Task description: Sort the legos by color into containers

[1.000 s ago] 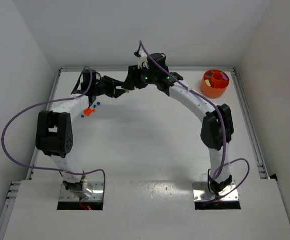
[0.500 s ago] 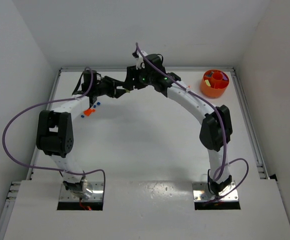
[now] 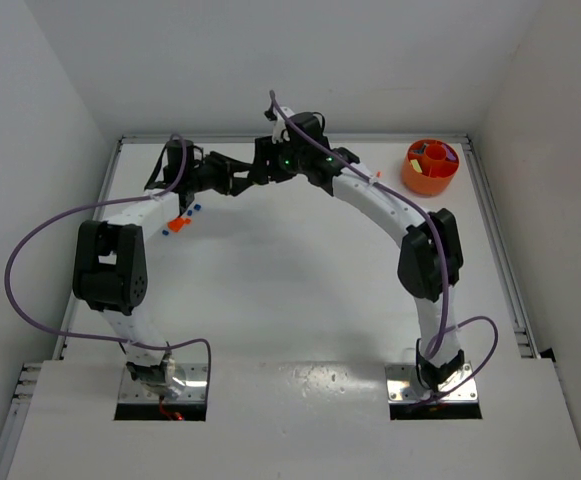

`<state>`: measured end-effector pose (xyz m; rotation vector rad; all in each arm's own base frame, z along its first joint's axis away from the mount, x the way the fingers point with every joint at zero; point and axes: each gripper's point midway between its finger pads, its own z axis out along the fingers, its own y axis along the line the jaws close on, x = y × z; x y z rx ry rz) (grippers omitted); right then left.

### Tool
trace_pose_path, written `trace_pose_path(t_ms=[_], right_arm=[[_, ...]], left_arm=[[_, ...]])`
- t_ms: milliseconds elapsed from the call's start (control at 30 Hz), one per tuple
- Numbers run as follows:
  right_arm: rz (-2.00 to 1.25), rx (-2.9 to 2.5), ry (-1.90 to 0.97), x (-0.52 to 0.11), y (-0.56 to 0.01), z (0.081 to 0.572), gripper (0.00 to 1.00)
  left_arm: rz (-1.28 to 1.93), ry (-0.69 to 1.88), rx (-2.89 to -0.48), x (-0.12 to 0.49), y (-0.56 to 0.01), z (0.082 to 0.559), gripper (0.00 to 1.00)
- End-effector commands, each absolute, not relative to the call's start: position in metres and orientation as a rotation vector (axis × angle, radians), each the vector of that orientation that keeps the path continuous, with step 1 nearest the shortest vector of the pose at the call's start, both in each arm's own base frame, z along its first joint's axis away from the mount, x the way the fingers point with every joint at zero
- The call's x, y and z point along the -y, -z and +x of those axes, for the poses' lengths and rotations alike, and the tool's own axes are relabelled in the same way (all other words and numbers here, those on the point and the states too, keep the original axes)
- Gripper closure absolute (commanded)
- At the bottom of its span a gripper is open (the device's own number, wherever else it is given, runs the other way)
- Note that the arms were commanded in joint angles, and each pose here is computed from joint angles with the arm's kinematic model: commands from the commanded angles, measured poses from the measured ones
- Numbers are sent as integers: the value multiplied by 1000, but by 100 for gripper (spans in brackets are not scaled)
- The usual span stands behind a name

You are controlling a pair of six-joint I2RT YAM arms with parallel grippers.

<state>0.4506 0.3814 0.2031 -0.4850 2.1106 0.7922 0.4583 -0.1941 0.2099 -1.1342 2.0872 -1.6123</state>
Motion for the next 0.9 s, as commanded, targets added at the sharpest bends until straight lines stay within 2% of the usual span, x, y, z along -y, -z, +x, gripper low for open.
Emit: trace_pose_path(t_ms=[0,133,300,433,533,600,633,667,700,733,767,867], right_arm=[[-494,-2074,-785,-388,-206,458,48],[-494,-2074,-785,-388,-206,458,49],[-478,-2075,-762,-386,-203,461,58],[-471,-2075,-751,-384,-203,462,72],[-480,-2062,-748,-384,-208,462,83],[-489,-2060,-742,-382,-208,460,88],[-503,-2061,-733,-379,-208,456,89],[-504,-2044,-721,-373,-212,460,89],[-513,-2036,-717,-371,-215,457,91],[-509,-2045,-691,-361,-211,458,91],[-517,-2026,-671,-354,-223,453,91],[-561,-2036,-554,-320,-222,447,92]], left_arm=[[-1075,1675,-2070,205,-227,454,100],[-1056,1682,-2057,205,-233,453,100],[-1042,1694,-2071,210,-233,450,100],[-1051,1682,-2088,210,-229,448,98],[-1066,1670,-2089,209,-225,448,91],[-1064,1663,-2097,208,-223,447,81],[-1079,1657,-2107,208,-221,446,72],[-1081,1656,-2109,208,-220,444,57],[-1077,1644,-2122,208,-217,442,47],[-1119,1599,-2122,199,-213,443,30],[-1148,1564,-2122,190,-208,446,1],[-1096,1491,-2106,172,-206,447,1]])
